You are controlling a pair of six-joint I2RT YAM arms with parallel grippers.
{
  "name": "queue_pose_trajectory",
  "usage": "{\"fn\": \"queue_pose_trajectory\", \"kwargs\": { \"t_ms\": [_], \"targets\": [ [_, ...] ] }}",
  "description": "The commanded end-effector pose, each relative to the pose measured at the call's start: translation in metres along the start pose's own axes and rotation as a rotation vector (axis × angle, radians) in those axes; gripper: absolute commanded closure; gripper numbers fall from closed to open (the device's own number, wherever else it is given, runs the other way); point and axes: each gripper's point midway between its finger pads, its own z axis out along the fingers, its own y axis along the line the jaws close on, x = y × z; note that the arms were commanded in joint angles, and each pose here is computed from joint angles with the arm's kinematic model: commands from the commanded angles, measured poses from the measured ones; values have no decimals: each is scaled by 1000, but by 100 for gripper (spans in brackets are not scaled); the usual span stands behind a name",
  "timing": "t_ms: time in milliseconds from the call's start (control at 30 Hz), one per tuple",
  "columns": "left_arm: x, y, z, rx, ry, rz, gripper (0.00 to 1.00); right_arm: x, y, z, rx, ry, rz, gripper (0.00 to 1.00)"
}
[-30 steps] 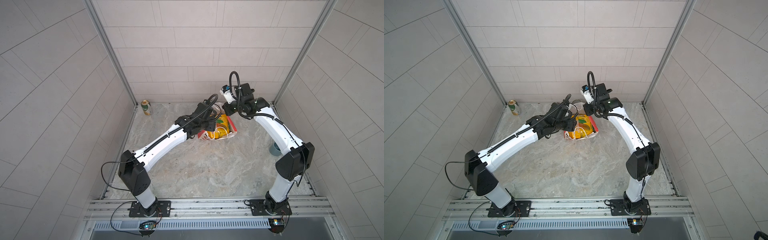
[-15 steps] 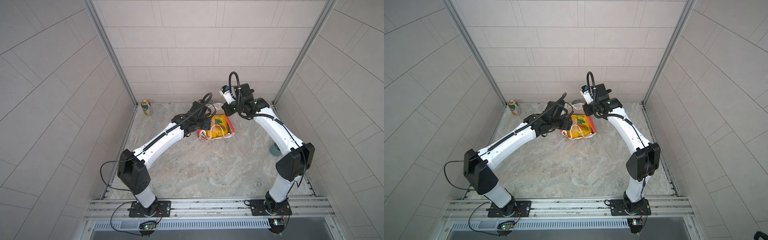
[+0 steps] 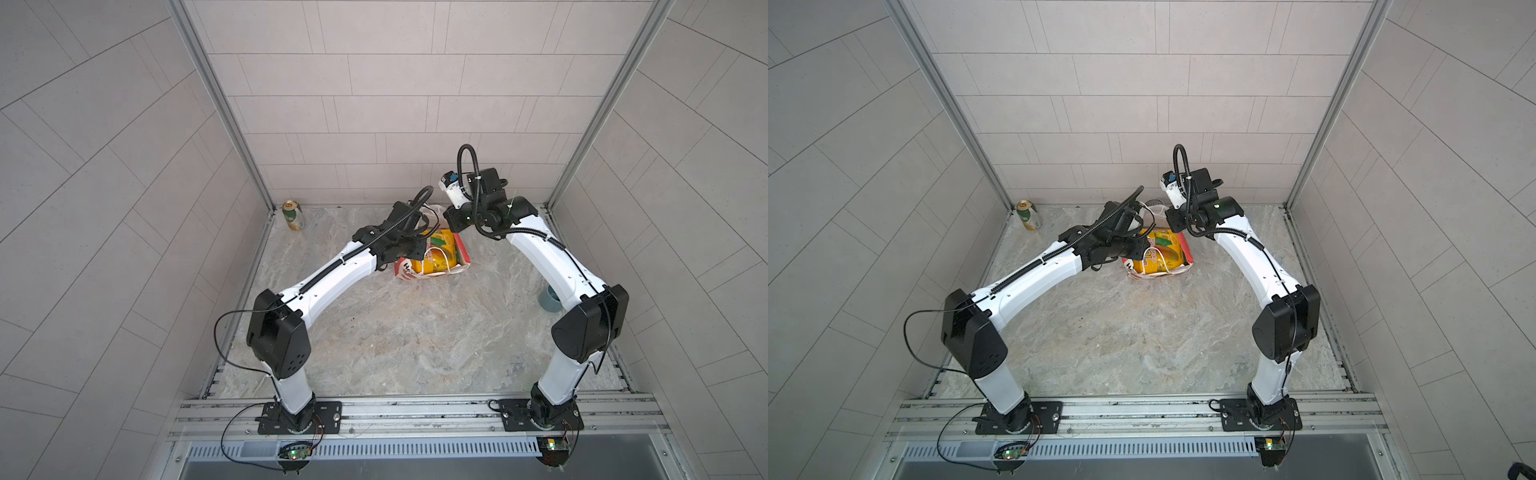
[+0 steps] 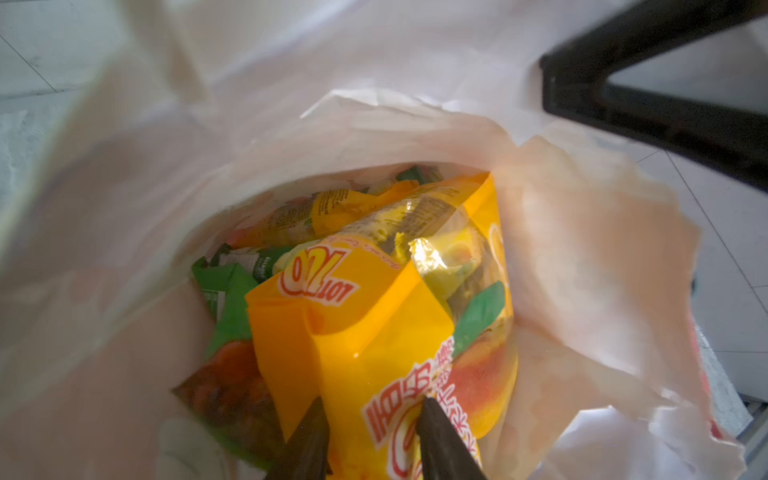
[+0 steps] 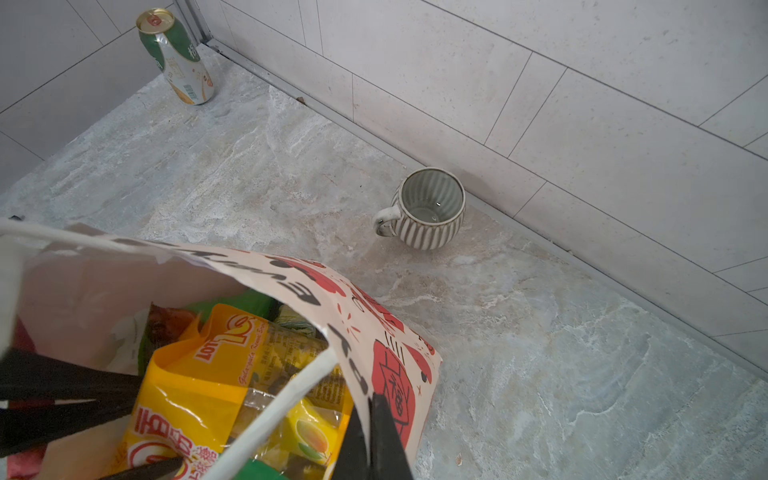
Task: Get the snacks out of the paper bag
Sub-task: 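Lower the left gripper into the bag and grasp the yellow candy packet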
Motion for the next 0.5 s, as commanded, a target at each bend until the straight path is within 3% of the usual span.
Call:
{"fn": "queue_pose_trajectory", "kwargs": {
  "t_ms": [0, 267, 467],
  "targets": [
    [6, -9, 7, 31, 34, 14, 70, -37, 10, -29, -14, -143, -27, 100],
    [-6, -12, -7, 47, -24, 25, 100, -38, 10, -31, -14, -154, -22, 100],
    [-28, -18, -29, 56, -100, 54, 100, -37, 9, -34, -1, -157, -21, 100]
  ]
}}
